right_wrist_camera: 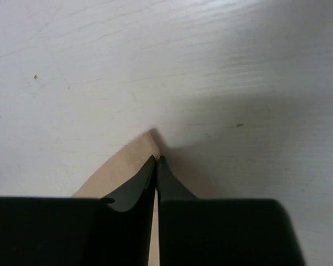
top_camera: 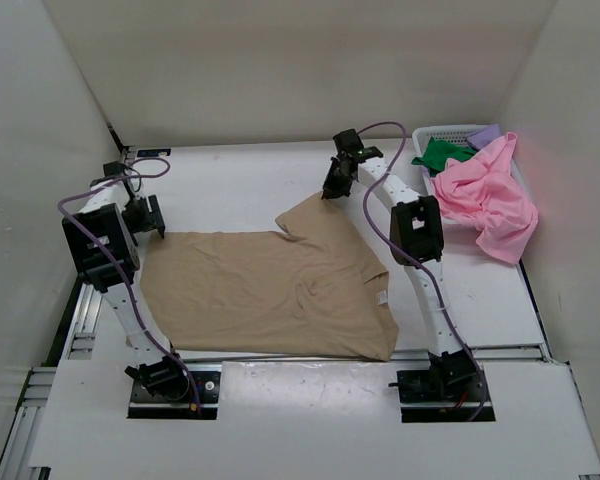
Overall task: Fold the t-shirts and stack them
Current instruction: Grap the side of the flattened tshirt furthest away from the robot with both arms
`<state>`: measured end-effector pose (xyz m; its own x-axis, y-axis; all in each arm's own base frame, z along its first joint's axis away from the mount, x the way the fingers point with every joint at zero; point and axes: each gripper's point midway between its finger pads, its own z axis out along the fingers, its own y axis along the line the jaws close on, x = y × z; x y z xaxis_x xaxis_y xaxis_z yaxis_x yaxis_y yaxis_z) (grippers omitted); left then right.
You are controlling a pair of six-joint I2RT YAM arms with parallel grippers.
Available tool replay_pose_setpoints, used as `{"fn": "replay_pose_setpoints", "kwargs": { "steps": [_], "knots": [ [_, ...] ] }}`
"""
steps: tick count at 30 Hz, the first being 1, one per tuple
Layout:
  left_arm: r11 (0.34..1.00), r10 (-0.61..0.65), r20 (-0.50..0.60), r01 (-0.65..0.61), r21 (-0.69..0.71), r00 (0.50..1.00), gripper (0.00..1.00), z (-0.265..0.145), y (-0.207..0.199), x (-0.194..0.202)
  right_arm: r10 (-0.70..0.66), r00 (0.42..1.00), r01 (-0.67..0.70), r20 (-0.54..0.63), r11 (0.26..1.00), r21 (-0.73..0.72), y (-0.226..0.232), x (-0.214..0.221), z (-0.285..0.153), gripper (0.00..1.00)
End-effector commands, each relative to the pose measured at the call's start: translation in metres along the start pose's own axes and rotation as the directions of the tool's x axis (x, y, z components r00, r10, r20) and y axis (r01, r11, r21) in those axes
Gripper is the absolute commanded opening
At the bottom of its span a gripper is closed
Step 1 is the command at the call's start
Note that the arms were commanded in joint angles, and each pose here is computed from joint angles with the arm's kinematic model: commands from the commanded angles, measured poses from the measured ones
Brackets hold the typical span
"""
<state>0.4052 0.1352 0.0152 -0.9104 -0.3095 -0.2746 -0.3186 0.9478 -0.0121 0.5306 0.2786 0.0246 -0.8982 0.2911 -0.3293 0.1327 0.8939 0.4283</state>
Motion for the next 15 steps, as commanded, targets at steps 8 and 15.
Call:
{"fn": "replay_pose_setpoints", "kwargs": {
  "steps": [8, 15],
  "knots": [
    [0.993, -0.002, 0.014, 0.000, 0.117, 1.000, 0.35, -0.007, -0.020, 0.002, -0.029, 0.997, 0.030, -0.071, 0.999, 0.014, -0.019, 0.019, -0.032, 0.00],
    [0.992, -0.001, 0.055, -0.006, 0.127, 0.998, 0.10, -0.026, -0.022, -0.003, -0.082, 0.992, 0.067, -0.093, 0.985, -0.156, 0.008, 0.037, -0.082, 0.00]
  ]
}}
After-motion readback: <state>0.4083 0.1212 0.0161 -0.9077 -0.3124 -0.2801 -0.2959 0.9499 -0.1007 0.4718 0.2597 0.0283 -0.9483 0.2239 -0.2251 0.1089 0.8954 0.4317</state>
